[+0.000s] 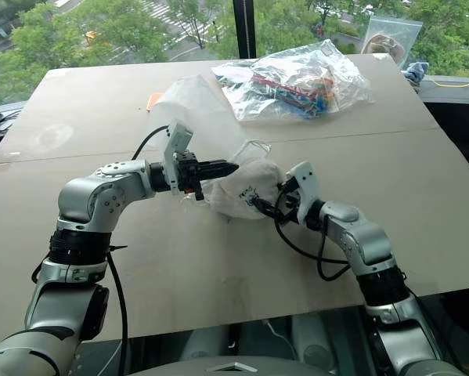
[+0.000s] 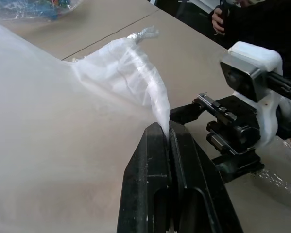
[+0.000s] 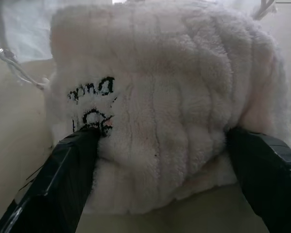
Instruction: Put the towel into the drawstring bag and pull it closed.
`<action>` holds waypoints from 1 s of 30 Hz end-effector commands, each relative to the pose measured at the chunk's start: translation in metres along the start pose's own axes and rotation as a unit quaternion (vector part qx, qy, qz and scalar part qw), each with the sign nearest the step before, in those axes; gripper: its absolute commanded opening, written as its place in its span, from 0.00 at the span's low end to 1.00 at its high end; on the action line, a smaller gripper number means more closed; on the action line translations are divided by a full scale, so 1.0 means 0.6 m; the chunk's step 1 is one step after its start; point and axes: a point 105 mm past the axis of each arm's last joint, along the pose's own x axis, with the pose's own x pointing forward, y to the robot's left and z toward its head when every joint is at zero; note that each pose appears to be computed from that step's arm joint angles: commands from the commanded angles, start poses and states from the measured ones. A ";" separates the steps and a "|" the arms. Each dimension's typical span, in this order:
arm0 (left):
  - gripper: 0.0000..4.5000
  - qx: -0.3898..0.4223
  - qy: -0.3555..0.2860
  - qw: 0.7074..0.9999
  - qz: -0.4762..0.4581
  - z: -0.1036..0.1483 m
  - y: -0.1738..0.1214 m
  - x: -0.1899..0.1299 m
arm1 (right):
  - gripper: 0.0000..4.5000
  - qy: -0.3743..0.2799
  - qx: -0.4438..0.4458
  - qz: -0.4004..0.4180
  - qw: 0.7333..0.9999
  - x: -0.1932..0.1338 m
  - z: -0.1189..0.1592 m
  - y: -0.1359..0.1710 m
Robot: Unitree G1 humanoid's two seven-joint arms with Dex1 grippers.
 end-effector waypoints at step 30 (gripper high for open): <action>0.00 -0.177 -0.066 0.978 -0.089 0.108 -0.050 -0.006 | 0.01 -0.289 -0.061 0.071 0.953 -0.068 0.199 0.024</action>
